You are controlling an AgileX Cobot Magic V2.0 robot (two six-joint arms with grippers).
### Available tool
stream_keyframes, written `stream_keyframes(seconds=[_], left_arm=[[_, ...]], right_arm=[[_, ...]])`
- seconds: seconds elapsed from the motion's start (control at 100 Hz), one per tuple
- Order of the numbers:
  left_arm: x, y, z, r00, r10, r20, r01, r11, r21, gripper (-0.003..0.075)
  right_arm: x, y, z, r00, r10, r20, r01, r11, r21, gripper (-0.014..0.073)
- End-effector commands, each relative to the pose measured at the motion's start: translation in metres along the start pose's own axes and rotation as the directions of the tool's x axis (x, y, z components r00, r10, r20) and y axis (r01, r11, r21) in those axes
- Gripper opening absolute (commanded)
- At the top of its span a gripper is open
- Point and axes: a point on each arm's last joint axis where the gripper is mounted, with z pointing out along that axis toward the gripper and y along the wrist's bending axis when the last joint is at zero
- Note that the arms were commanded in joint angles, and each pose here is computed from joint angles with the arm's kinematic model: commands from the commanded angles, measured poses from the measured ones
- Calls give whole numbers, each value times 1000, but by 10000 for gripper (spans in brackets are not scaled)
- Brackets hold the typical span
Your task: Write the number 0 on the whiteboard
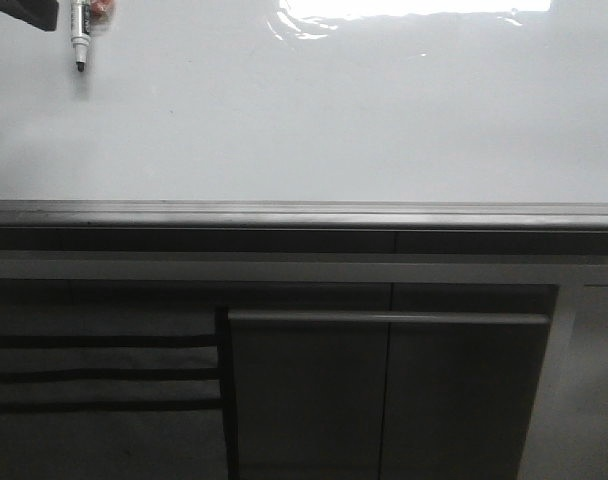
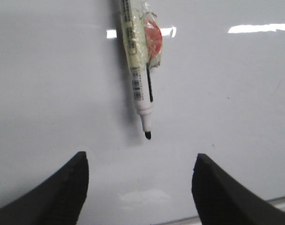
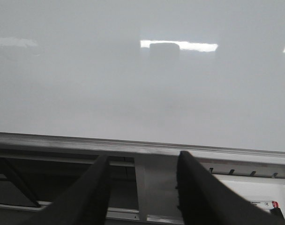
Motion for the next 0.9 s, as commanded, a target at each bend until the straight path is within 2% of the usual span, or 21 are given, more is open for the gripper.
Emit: stream_keyframes(seconds=[0.0, 0.24, 0.45, 0.55, 0.75, 0.89], left_arm=[[-30, -3, 5, 992, 20, 128, -20, 1000, 0, 428], [-46, -5, 41, 993, 22, 117, -23, 1000, 1, 428], [-51, -5, 53, 993, 56, 108, -56, 998, -5, 411], [-51, -4, 54, 992, 74, 104, -73, 997, -9, 344], [-50, -4, 54, 987, 127, 95, -126, 992, -19, 130], [-50, -4, 54, 985, 147, 91, -145, 989, -23, 43]], right_arm=[[-17, -1, -4, 995, -9, 99, 8, 1000, 9, 297], [-17, -1, -4, 995, -9, 99, 8, 1000, 9, 297], [-17, -1, -4, 995, -9, 99, 8, 1000, 9, 297], [-17, -1, -4, 995, -9, 99, 8, 1000, 9, 297], [-17, -1, -4, 995, -9, 99, 8, 1000, 9, 297], [-17, -1, -4, 995, -9, 99, 8, 1000, 9, 297]])
